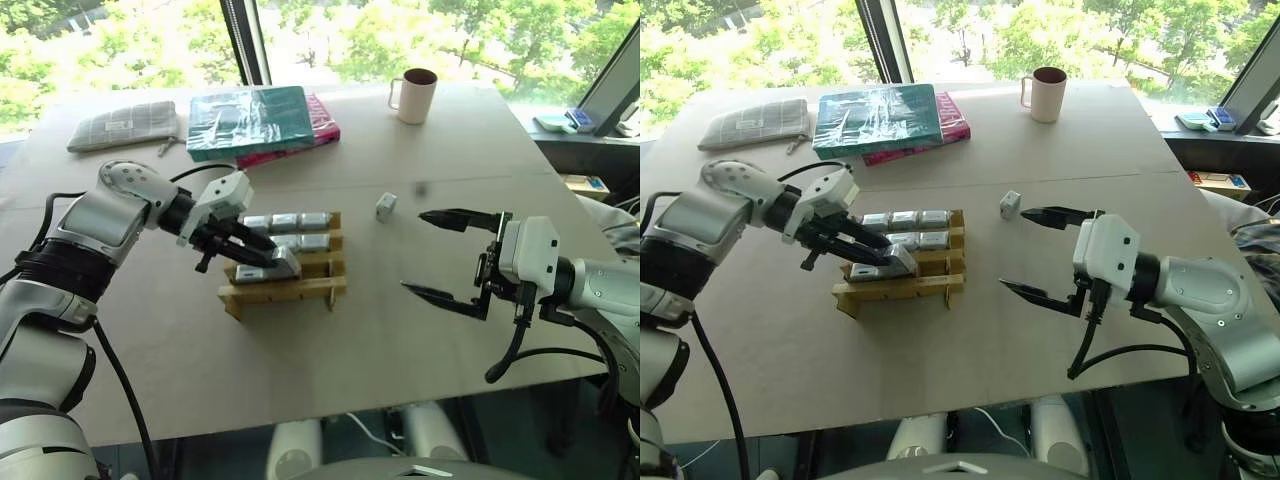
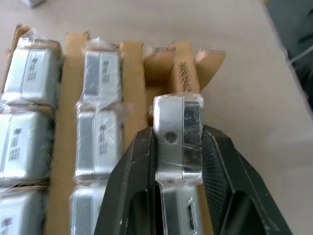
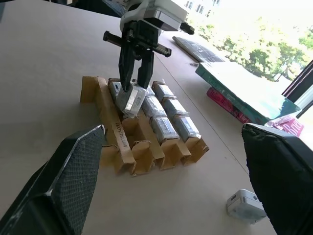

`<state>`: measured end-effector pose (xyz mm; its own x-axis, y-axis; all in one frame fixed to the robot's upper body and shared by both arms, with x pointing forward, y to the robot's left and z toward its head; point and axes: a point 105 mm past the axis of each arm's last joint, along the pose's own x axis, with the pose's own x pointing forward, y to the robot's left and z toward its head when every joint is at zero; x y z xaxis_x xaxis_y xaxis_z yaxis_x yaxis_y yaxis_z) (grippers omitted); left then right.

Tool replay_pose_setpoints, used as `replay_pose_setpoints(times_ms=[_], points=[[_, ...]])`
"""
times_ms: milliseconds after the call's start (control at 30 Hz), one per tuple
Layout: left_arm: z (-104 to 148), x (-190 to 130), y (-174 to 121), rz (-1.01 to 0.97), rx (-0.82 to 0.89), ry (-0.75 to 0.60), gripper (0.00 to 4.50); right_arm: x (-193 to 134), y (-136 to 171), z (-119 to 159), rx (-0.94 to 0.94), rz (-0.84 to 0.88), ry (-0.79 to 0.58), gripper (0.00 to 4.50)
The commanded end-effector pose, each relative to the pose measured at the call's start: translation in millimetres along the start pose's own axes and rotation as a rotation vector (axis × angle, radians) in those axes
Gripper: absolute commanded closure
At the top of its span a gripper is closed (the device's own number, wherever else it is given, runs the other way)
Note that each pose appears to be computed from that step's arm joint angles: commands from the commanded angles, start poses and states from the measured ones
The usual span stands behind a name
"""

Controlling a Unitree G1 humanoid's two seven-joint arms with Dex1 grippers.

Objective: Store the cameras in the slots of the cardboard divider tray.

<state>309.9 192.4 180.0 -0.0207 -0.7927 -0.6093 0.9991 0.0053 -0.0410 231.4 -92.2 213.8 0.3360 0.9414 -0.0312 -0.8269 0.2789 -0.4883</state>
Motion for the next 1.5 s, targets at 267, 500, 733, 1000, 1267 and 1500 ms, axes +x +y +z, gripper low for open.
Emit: replay_pose_setpoints(times_ms=[267, 500, 733, 1000, 1267, 1500], points=[[-9.1, -9.8, 0.1, 0.040, 0.029, 0.077, 3.78, 0.8, 3.1, 9.4, -0.049, 0.006, -0.015, 0.03], [-3.0, -6.4, 11.2, 0.074, 0.036, 0.074, 3.78, 1.5, 3.6, 9.1, -0.052, 0.012, -0.008, 0.03], [-10.7, -3.7, 13.7, 0.085, 0.047, 0.116, 3.78, 2.4, 5.3, 9.2, -0.050, 0.017, -0.005, 0.03], [-2.2, 0.6, 7.9, 0.073, 0.093, 0.054, 2.74, 3.1, 6.3, 9.5, -0.054, 0.017, -0.001, 0.00], [28.8, -31.3, -4.9, 0.123, -0.111, -0.278, 0.46, 11.7, -0.1, -3.3, 0.022, -0.012, 0.059, 0.00], [3.5, -53.8, 4.1, 0.485, -0.084, -0.564, 0.46, 48.7, -30.3, -40.5, 0.066, -0.254, 0.276, 0.00]])
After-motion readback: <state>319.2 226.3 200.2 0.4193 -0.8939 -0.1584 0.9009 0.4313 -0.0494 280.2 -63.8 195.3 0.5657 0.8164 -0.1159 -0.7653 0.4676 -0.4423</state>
